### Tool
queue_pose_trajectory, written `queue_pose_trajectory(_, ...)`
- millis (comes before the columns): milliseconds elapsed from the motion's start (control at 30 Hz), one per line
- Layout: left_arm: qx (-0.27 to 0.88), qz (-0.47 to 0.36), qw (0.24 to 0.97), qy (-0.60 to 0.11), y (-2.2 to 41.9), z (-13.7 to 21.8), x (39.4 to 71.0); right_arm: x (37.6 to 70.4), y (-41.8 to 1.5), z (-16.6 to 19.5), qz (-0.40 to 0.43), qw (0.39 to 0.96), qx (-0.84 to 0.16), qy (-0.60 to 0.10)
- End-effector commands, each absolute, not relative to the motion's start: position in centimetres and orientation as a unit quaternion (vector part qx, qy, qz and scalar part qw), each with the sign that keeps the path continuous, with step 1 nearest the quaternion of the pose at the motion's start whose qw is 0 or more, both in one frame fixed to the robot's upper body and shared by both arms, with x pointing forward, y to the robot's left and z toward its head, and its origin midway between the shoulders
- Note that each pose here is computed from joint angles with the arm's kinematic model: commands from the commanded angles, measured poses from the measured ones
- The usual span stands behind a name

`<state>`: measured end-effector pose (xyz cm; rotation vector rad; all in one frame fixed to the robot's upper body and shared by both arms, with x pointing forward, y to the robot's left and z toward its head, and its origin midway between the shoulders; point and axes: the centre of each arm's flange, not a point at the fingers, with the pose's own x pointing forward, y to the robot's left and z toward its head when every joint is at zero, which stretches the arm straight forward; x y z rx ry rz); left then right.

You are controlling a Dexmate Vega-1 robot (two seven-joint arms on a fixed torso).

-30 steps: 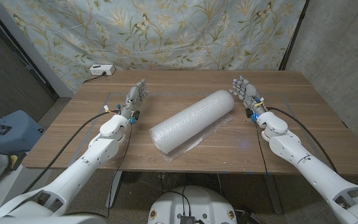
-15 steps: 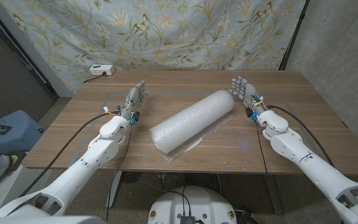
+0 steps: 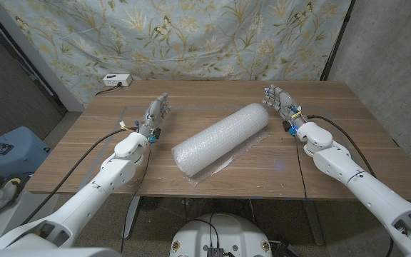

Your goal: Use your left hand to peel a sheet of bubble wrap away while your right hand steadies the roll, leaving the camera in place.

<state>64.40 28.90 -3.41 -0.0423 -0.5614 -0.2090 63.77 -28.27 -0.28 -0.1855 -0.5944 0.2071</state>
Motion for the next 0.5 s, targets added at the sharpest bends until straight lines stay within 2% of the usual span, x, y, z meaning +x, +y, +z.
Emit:
queue_pose_trajectory(33,-0.013,-0.110,0.956,-0.272,28.7,-3.0,65.1,62.5,-27.7,1.6,0.098,0.933,-0.161,-0.308)
queue_pose_trajectory(500,-0.013,-0.107,0.956,-0.272,28.3,-3.1,65.1,60.8,-25.9,3.9,0.100,0.900,-0.264,-0.332)
